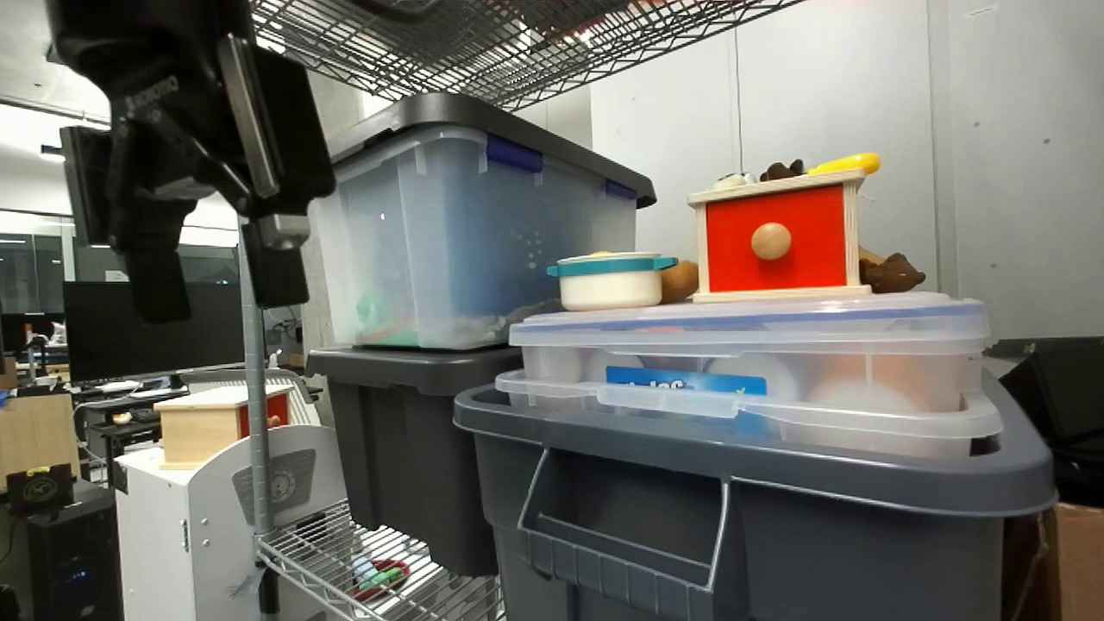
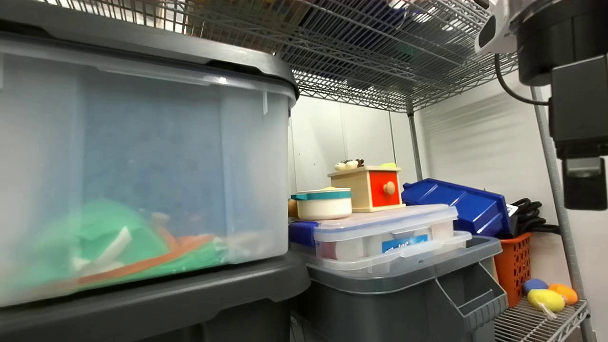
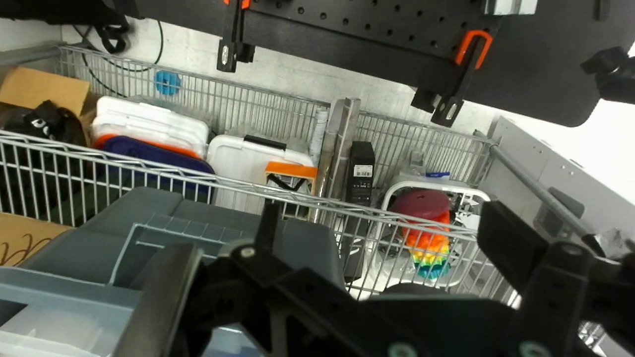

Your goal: Pick up the bread plush toy and the yellow plush toy and put them on the left

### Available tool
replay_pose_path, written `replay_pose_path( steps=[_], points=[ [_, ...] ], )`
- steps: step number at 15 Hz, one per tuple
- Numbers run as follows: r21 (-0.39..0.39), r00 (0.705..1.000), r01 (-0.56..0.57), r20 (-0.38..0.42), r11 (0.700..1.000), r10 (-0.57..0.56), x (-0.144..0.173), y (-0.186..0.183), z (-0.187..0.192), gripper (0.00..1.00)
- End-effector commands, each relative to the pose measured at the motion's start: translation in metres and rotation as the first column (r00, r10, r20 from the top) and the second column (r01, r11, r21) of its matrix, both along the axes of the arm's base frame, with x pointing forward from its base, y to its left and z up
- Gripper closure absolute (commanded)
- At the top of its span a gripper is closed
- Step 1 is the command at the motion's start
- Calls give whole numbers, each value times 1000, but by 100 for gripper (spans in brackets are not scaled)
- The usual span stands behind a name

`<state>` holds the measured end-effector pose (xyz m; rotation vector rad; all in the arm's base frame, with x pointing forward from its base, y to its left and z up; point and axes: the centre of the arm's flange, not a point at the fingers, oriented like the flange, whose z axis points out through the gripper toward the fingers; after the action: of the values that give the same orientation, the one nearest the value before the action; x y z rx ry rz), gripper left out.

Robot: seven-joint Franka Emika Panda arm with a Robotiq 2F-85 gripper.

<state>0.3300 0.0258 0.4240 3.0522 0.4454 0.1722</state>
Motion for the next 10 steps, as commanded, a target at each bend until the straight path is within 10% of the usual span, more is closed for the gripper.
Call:
replay_pose_path(
  steps=[1, 10],
  points=[
    [-15, 999, 46, -21, 999, -46, -9, 7, -9, 0],
    [-4, 973, 228, -20, 974, -228, 12, -19, -22, 0]
  ],
)
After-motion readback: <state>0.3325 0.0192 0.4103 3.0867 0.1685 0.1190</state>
